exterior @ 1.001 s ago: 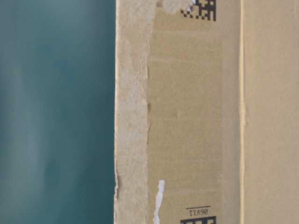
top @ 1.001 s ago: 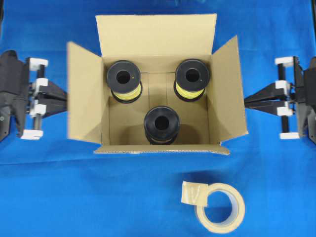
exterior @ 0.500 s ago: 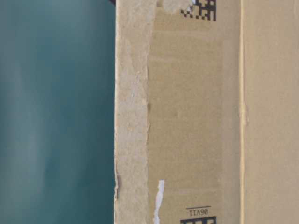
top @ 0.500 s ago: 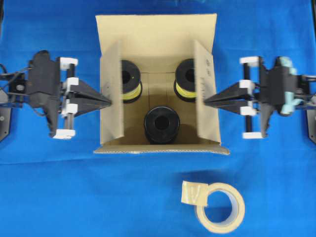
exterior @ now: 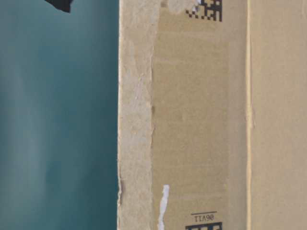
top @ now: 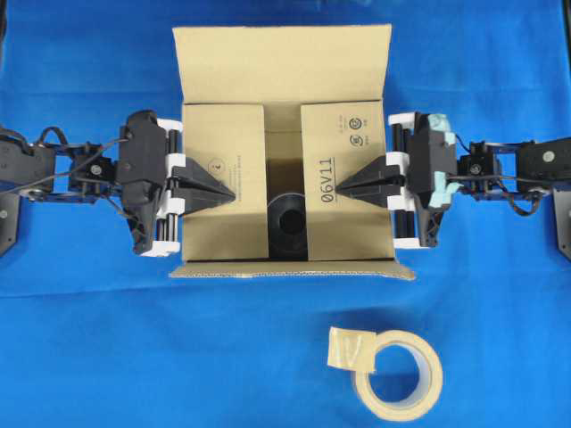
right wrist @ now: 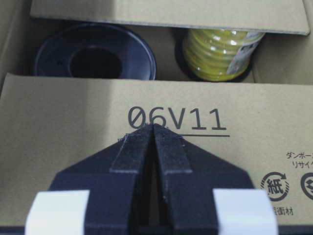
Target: Close the cardboard box.
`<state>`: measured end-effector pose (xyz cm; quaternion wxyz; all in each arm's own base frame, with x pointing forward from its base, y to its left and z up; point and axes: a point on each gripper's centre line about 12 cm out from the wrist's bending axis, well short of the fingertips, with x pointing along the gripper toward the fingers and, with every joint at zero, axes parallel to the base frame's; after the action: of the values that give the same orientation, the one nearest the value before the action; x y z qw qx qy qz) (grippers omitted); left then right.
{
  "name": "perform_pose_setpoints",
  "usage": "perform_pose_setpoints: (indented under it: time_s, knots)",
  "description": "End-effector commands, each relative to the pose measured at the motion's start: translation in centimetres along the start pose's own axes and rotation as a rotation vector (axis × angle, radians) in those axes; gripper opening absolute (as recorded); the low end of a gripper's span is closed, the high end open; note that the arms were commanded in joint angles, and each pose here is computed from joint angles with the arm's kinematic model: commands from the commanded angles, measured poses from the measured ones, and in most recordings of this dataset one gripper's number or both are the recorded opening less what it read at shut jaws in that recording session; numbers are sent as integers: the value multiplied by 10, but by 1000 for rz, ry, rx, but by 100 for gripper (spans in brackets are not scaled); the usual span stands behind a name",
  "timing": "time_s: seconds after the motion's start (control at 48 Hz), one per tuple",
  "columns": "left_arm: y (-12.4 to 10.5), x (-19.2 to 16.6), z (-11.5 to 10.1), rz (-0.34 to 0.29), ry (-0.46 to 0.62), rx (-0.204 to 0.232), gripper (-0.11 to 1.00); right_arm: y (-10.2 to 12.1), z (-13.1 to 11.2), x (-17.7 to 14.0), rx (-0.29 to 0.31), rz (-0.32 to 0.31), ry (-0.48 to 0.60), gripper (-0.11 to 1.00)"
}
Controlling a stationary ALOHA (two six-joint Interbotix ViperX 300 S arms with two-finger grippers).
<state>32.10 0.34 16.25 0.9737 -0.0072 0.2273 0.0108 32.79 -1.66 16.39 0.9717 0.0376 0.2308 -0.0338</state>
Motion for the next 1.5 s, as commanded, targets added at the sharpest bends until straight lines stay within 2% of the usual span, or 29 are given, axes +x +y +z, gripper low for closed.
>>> perform_pose_setpoints:
  time_s: [0.0, 0.271, 0.48, 0.667, 0.771, 0.98, 1.293, 1.48]
  knots:
    - [0, 3, 8, 2, -23, -8, 0, -3, 9, 1, 7, -7, -27, 0]
    - [2, 6, 14, 8, -55, -13, 0, -3, 8, 1, 9, -8, -25, 0]
    - [9, 25, 41, 27, -140, -3, 0, -3, 10, 1, 9, -7, -33, 0]
    - [29, 51, 68, 73, -186, -10, 0, -3, 9, 1, 10, -8, -27, 0]
    - [44, 61, 74, 106, -194, -5, 0, -3, 9, 1, 10, -8, -27, 0]
    - [68, 76, 77, 158, -191, 4, 0, -2, 8, 1, 9, -5, -25, 0]
    - [95, 83, 62, 215, -155, -1, 0, -2, 9, 1, 9, -5, -31, 0]
    - [103, 84, 57, 233, -150, -8, 0, 2, 9, 2, 3, 5, -33, 0]
